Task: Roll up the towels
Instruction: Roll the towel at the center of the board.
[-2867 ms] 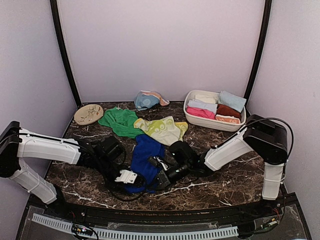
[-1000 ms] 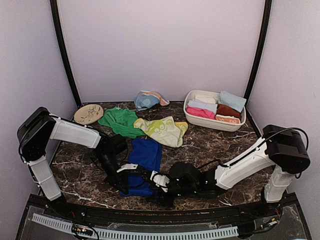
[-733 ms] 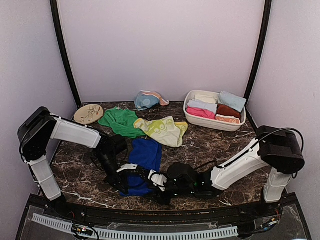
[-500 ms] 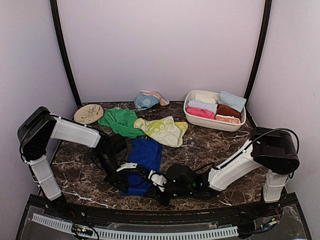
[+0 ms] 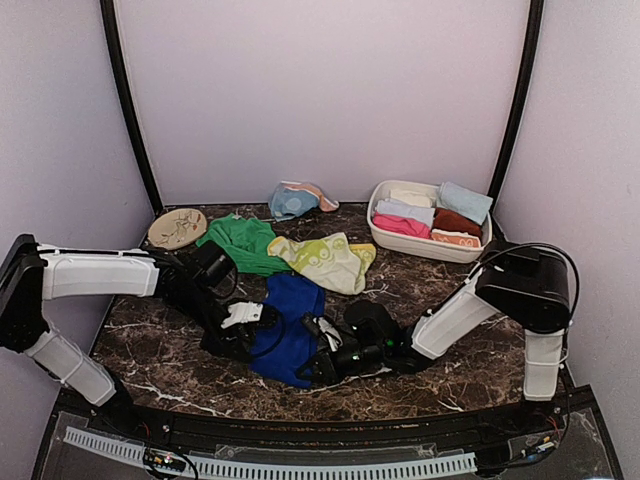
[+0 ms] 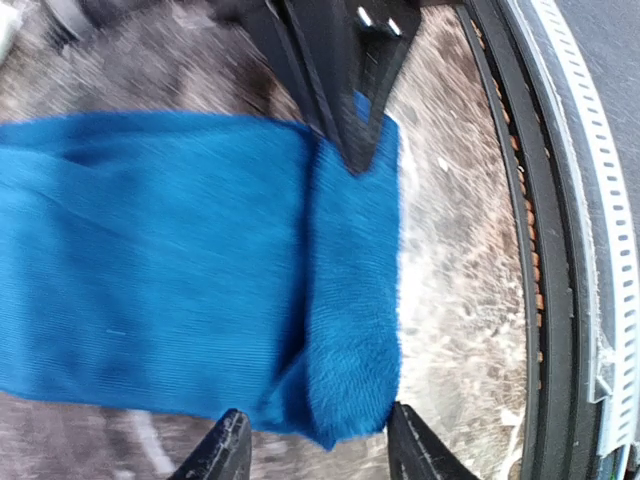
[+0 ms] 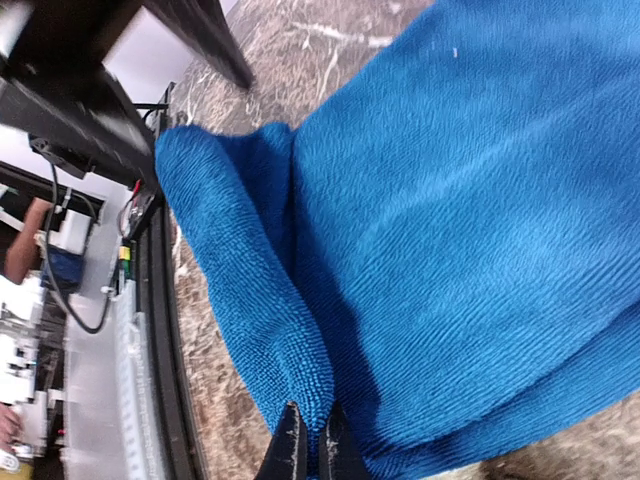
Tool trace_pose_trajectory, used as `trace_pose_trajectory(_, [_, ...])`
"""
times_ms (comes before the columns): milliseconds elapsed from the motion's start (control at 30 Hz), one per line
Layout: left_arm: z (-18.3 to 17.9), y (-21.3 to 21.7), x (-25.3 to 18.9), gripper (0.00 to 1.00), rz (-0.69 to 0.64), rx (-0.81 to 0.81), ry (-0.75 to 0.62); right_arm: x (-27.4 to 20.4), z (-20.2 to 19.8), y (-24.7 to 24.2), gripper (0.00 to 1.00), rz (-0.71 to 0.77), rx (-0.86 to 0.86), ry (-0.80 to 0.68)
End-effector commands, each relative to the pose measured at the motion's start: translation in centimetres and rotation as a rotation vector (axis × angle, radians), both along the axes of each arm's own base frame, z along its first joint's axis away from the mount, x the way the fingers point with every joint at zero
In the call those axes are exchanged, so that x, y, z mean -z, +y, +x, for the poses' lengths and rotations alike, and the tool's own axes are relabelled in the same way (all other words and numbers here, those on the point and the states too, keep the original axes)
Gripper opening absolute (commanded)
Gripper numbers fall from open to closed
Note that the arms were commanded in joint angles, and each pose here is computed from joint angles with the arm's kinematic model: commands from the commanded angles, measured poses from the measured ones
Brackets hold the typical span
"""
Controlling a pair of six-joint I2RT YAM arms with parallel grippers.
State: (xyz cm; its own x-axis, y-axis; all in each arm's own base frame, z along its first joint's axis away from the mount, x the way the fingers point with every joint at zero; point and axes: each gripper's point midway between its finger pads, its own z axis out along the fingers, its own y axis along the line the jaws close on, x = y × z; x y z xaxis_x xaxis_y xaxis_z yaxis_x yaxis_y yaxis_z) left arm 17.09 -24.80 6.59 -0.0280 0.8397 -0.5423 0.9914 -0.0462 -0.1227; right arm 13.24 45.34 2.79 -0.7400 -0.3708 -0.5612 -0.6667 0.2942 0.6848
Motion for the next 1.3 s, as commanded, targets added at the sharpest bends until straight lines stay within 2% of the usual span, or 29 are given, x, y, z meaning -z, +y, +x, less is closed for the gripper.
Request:
trace_pose_trajectory(0, [0.8,-1.1,-3.0,0.46,-0.038,0.059,-0.089,1.0,-1.0,-0.5,0.0,-0.047,-0.019,0.153])
trace_pose_trajectory(267, [-3.0,-3.2,-1.8,0.43,-0.007,0.214,-0.141,1.8,-0.7,-0.5,0.0,-0.102,-0.015,0.199])
trace_pose_trajectory(433, [-3.6,-3.7,-0.9,0.4,0.007,0.214,-0.103,2.1,-0.5,-1.0,0.0,-0.131,0.0,0.211])
trace_pose_trajectory(700, [-3.2,-2.0,2.7,0.38,0.081,0.208,-0.154,2.4,-0.6,-1.1,0.0,-0.135,0.007,0.252])
trace_pose_trajectory(900, [-3.0,-2.9,0.3,0.41,-0.002,0.201,-0.202,2.8,-0.7,-1.1,0.0,-0.159,-0.005,0.271])
trace_pose_trajectory(1100, [-1.6,-3.8,-1.8,0.41,-0.01,0.188,-0.267,3.3,-0.8,-1.5,0.0,-0.183,-0.011,0.285])
trace_pose_trajectory(1167, [-2.0,-4.3,-3.0,0.41,-0.033,0.194,-0.24,3.4,-0.8,-1.6,0.0,-0.191,-0.012,0.288])
trace_pose_trajectory(1267, [-4.0,-4.6,-3.4,0.3,-0.045,0.231,-0.155,3.6,-0.8,-1.8,0.0,-0.201,-0.012,0.291])
